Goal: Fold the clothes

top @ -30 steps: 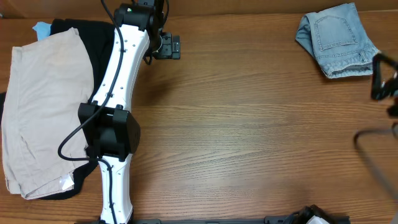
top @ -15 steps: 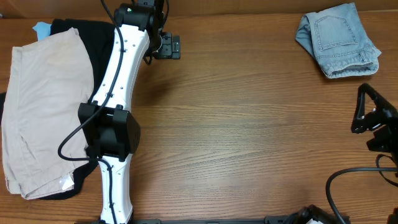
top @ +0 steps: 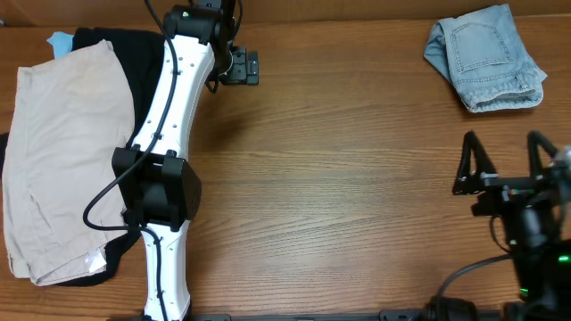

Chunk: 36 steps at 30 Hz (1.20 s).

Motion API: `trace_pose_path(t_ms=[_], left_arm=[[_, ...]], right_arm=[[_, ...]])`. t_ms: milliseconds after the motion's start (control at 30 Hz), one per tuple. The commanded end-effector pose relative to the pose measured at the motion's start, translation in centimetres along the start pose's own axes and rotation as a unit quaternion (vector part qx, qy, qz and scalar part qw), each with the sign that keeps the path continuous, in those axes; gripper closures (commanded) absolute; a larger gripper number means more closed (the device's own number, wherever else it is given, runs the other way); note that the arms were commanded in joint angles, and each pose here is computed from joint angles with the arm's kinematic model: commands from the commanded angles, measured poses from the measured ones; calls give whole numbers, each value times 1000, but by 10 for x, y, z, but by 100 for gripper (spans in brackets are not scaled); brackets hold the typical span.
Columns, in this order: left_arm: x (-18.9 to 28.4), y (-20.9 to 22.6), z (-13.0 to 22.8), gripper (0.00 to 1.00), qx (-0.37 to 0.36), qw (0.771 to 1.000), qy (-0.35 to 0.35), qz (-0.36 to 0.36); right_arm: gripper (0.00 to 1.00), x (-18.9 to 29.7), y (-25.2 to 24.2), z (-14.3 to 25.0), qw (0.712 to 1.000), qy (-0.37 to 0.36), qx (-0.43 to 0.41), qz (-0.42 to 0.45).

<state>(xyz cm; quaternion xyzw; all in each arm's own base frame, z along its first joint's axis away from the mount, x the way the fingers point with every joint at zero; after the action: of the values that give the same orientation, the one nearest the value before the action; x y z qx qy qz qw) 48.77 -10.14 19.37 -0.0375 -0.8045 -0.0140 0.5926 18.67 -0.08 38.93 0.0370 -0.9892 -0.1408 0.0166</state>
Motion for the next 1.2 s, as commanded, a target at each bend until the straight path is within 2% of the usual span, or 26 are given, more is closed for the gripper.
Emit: trace_pose_path(t_ms=[0,167,300,400,600,767,1167], left_arm=[[19,-5,-1,0,7,1000,-18,9],[19,-5,-1,0,7,1000,-18,9],[19,-5,-1,0,7,1000,-18,9],[19,-5,-1,0,7,1000,-18,9],[19,-5,-1,1,7,1000,-18,9],[19,-5,-1,0,7,1000,-18,8],[19,-5,-1,0,7,1000,-18,8]], right_arm=[[0,-12,-24,58,1000,15,-3,25],[0,-17,-31,104,999,-45,10,-15],[0,-10,-28,120,991,-123,27,-53],[0,-7,-28,132,987,-144,32,-71],[0,-11,-37,165,992,-107,25,-63],[0,-14,-52,210,1000,1,2,-24],[0,-14,-51,208,1000,-2,3,-28]])
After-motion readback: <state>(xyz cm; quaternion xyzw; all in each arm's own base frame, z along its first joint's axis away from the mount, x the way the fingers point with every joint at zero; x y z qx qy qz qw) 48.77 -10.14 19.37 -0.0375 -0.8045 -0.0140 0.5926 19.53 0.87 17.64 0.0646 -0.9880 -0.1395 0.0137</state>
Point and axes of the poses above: each gripper's point midway between its finger pads, its own x axis back along the fingers, its own y axis along the line the jaws close on, z = x × y, the point moved 5 cm from there along x, back along the fingers, and after that the axes turned 6 degrees about -x, right-handed, at the moved point
